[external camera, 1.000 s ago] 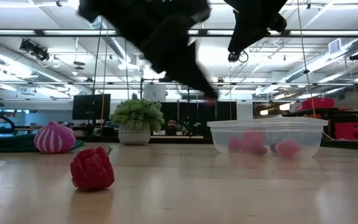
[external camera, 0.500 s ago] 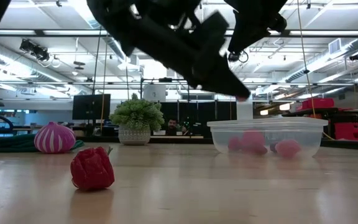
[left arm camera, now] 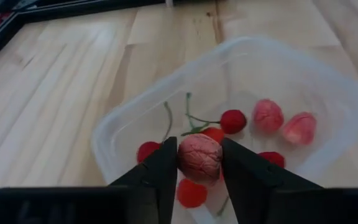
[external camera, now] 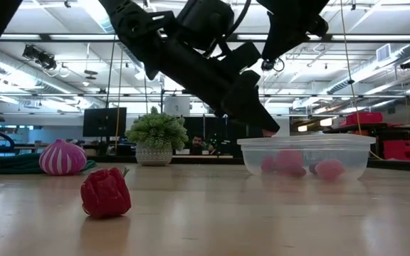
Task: Pick and placing Produce into tupperware
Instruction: Put the peach into the transparent bin, then put the cherry into the transparent bin, then put the onion into the transparent bin
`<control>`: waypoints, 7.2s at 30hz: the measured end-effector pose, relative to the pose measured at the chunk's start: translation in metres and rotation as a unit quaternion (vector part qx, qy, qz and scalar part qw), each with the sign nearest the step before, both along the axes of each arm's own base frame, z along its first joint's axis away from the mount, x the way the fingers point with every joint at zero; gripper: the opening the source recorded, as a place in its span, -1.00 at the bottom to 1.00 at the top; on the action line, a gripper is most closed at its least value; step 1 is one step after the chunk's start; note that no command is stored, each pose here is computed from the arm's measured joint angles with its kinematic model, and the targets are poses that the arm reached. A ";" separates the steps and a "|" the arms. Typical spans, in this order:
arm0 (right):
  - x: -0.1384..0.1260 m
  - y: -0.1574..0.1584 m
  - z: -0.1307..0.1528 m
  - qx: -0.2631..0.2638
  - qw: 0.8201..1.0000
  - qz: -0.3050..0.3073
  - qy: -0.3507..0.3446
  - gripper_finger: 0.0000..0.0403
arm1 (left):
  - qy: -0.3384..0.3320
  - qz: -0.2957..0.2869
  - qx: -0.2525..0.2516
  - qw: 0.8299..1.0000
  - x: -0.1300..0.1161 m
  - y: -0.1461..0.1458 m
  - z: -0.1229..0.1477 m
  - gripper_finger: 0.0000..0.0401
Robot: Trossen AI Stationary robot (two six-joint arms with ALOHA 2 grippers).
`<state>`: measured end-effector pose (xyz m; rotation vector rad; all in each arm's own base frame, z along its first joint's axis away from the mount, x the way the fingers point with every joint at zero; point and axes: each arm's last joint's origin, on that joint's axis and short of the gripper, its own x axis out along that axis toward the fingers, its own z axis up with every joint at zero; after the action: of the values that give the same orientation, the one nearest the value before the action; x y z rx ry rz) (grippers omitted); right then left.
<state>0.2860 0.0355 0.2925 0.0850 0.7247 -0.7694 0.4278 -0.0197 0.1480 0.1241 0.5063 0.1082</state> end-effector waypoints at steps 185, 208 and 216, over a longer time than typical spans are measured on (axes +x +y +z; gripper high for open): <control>0.029 0.072 -0.124 0.112 0.971 -0.143 0.155 -0.57 | 0.246 0.130 -0.045 0.959 -0.231 -0.002 0.179 -0.80; 0.045 0.043 0.011 0.021 0.987 0.089 -0.132 -0.42 | 0.314 0.180 -0.103 0.927 -0.248 -0.023 0.147 -0.82; 0.056 0.039 -0.002 0.029 0.987 0.119 -0.099 -0.42 | 0.323 0.176 -0.127 0.921 -0.263 -0.058 0.078 -0.83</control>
<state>0.3417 0.0746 0.2902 0.1233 0.5560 -0.5027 0.1648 -0.0774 0.2263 -0.1991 1.1980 0.3582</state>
